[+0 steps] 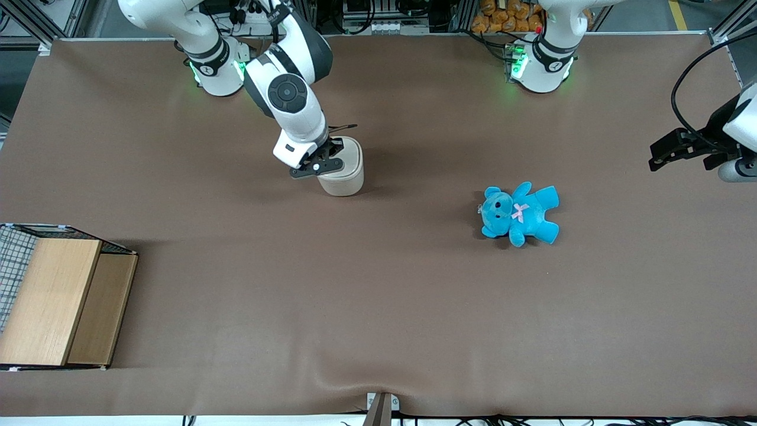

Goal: Open trash can with right arm
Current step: 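Lift the lid upward with the right gripper, flipping it open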

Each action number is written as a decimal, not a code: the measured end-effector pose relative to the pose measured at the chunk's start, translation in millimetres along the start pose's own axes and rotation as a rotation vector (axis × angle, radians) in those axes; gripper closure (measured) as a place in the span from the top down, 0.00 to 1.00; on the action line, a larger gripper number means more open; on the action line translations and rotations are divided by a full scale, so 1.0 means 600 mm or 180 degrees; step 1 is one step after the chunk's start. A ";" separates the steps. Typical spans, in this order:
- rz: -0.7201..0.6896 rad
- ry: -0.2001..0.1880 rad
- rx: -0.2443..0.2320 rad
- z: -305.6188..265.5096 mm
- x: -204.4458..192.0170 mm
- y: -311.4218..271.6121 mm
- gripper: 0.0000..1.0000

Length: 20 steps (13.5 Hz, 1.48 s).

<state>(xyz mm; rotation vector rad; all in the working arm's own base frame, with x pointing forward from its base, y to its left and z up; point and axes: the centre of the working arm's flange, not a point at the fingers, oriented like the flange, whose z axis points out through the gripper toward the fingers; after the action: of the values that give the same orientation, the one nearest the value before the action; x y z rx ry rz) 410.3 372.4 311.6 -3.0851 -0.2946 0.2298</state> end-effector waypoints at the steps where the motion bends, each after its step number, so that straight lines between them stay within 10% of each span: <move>1: 0.0001 0.0000 0.0000 0.000 0.000 0.000 0.01; 7: 0.0123 -0.0284 -0.0090 -0.091 0.019 -0.011 0.01; 12: 0.0233 -0.0197 0.0152 -0.203 0.039 -0.039 0.01; 20: 0.1151 -0.0260 0.0311 -0.394 0.123 0.189 0.76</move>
<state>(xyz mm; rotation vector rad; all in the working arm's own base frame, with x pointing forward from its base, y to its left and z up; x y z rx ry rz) 538.2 270.8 529.5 -3.0119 0.2689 0.3674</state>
